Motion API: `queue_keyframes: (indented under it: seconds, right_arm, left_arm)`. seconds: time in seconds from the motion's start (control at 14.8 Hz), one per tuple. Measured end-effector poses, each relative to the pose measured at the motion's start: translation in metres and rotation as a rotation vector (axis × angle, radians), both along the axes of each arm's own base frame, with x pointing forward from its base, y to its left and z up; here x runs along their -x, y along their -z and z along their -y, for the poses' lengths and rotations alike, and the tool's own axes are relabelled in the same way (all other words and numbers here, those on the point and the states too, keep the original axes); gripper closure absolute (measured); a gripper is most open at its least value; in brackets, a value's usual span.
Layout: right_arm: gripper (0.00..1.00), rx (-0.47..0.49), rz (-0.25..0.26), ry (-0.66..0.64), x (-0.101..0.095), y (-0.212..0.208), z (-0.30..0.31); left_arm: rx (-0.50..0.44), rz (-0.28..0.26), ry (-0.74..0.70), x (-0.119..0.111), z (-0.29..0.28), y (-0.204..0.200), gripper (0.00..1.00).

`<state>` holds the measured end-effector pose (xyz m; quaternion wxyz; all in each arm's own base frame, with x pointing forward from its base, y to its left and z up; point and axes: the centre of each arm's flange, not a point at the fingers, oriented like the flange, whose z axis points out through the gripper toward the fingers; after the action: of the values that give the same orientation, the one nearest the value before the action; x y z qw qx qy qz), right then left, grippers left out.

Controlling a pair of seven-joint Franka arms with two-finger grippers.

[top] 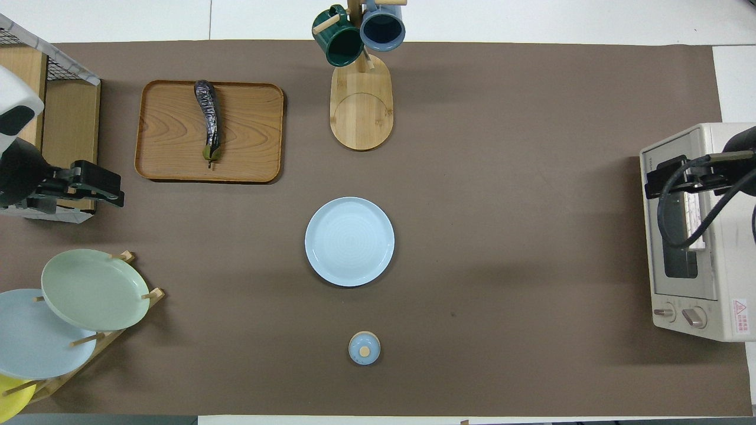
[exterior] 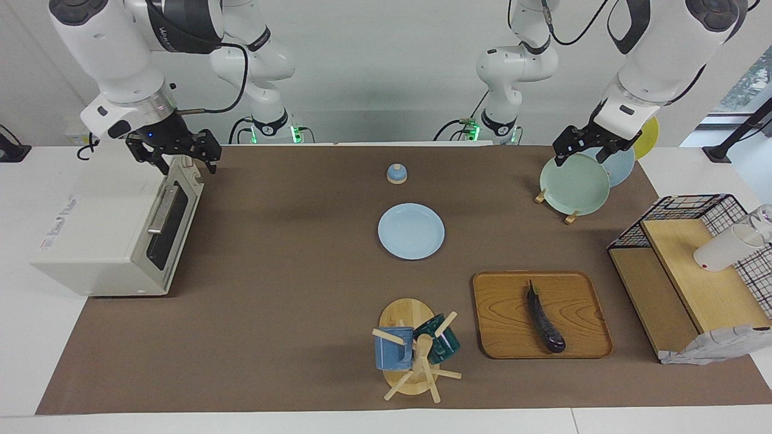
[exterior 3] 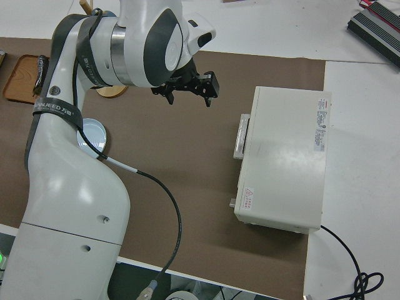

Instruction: Put eggplant into oven

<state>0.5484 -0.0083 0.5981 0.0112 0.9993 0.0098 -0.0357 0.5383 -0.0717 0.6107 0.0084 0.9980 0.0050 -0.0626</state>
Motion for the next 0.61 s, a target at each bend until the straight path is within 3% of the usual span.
queue_keyframes:
  seconds: [0.61]
  right_arm:
    - [0.0, 0.0, 0.01, 0.002, 0.0043, -0.0076, 0.0013]
  left_arm:
    - [0.002, 0.012, 0.002, -0.0012, 0.0014, -0.0009, 0.0]
